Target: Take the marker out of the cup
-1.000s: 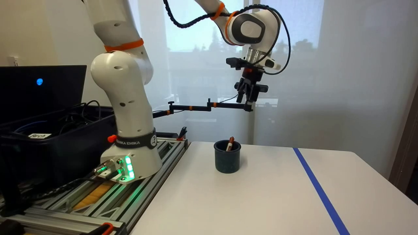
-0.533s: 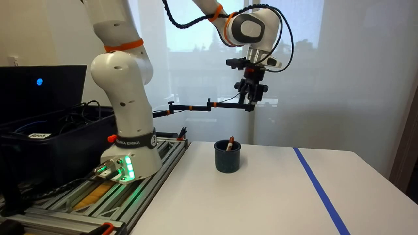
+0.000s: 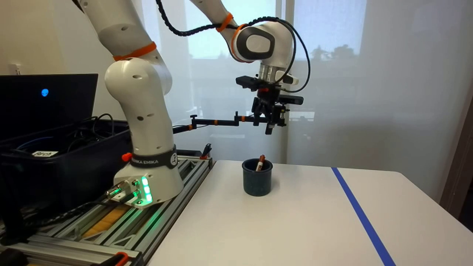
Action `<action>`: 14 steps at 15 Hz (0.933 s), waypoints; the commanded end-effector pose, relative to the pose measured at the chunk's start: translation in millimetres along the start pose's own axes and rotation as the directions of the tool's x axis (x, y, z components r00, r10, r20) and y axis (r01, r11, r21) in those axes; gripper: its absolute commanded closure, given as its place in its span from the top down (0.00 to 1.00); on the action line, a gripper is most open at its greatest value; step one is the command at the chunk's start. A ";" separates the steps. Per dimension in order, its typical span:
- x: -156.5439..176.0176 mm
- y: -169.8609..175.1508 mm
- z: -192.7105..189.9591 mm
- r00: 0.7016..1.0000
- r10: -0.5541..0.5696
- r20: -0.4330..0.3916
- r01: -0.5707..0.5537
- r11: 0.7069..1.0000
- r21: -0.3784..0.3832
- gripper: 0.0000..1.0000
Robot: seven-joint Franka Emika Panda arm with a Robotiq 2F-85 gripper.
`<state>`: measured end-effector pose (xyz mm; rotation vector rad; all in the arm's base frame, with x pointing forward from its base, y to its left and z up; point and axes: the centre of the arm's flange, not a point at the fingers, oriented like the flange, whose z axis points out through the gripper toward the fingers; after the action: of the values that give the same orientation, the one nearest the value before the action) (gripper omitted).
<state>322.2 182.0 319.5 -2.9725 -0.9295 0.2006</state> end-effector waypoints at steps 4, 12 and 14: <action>-52.9 8.6 11.9 0.998 0.022 -0.055 -0.029 0.990 -0.136 1.00; -14.0 35.4 -8.2 0.999 0.044 -0.020 -0.047 0.982 -0.183 1.00; -8.8 40.2 -8.8 1.000 0.000 -0.027 -0.005 0.987 -0.164 1.00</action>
<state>332.6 144.8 326.7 -3.1549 -0.9352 0.0962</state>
